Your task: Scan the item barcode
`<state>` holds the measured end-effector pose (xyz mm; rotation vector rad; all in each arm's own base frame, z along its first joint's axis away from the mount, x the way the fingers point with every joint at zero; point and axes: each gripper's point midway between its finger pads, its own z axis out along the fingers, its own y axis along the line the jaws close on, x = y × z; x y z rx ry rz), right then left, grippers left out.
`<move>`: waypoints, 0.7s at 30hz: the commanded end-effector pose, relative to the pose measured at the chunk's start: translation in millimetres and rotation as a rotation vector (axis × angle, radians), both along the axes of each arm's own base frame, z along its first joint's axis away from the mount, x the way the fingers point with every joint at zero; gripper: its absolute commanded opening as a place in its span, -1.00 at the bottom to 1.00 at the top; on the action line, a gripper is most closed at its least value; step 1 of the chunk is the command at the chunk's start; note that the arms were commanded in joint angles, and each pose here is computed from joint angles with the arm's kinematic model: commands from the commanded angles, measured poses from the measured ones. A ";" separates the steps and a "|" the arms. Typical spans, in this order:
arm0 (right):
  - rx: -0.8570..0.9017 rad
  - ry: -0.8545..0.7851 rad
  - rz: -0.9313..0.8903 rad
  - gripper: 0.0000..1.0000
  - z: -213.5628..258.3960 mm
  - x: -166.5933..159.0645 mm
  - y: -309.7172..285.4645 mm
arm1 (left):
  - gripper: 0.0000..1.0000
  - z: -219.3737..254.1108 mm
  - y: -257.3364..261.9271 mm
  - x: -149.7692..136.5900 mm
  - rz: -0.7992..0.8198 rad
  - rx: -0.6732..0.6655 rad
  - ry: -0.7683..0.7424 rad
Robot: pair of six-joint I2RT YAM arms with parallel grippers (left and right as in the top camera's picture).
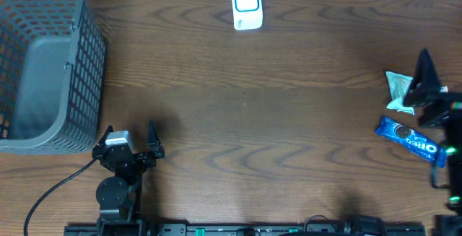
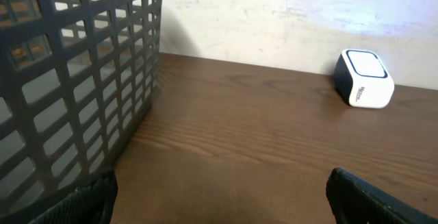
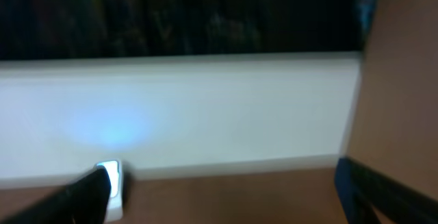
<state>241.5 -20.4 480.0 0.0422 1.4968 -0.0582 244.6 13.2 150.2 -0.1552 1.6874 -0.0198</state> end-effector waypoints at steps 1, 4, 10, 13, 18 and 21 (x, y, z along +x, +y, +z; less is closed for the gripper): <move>-0.017 -0.094 0.103 0.99 -32.1 -10.7 19.6 | 0.96 -17.7 1.7 -0.9 0.007 0.010 0.051; -0.035 -0.192 0.109 0.99 -55.4 -19.5 22.1 | 0.96 -17.7 1.7 -0.9 0.007 0.010 0.051; -0.023 -0.228 0.172 0.99 -123.6 -19.2 38.1 | 0.96 -17.7 1.7 -0.9 0.007 0.010 0.051; -0.011 -0.195 0.158 0.99 -152.2 -15.0 36.5 | 0.96 -17.7 1.7 -0.9 0.007 0.010 0.051; -0.007 -0.161 0.152 0.99 -191.3 -11.0 35.5 | 0.96 -17.7 1.7 -0.9 0.007 0.010 0.051; -0.003 -0.115 0.149 0.99 -222.6 -6.3 35.0 | 0.96 -17.7 1.7 -0.9 0.007 0.010 0.051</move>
